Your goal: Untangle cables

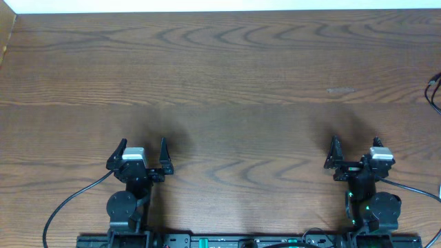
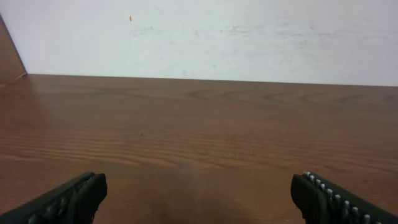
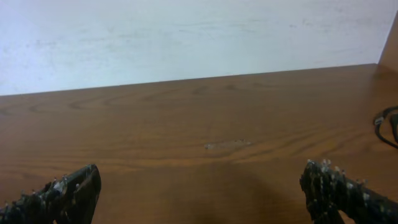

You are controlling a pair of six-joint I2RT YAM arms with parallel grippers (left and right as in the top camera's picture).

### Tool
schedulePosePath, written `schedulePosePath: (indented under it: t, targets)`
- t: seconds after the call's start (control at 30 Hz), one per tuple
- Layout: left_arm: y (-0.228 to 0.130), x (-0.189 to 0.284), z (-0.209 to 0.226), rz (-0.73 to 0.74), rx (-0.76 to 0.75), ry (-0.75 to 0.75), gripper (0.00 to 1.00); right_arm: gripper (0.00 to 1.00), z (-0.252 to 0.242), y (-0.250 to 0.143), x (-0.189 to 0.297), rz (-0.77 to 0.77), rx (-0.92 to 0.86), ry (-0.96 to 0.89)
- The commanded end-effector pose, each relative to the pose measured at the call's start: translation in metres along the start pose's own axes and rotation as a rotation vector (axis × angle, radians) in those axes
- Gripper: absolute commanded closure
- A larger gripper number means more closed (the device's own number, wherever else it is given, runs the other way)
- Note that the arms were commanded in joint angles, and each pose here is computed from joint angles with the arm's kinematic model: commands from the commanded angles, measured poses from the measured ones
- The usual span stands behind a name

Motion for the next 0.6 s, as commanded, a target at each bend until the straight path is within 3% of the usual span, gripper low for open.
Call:
schedulePosePath:
  t: [0.0, 0.57]
  targets:
    - [-0.0114, -0.0008, 0.0018, 0.054, -0.007, 0.029, 0.00, 0.01, -0.0008, -0.0013, 0.0000, 0.001, 0.036, -0.001]
    - [-0.0114, -0.0008, 0.0018, 0.054, -0.007, 0.029, 0.00, 0.01, -0.0006, -0.0015, 0.0000, 0.003, 0.064, 0.003]
Point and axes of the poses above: each gripper's point midway between its finger pads, its own x axis back along the fingers, its own z axis along the line the jaws close on, y = z × x, the point moved 10 cm from there along x, back along the fingers, and after that the axes turned 7 degrees about -x, right-handed, at the moved point
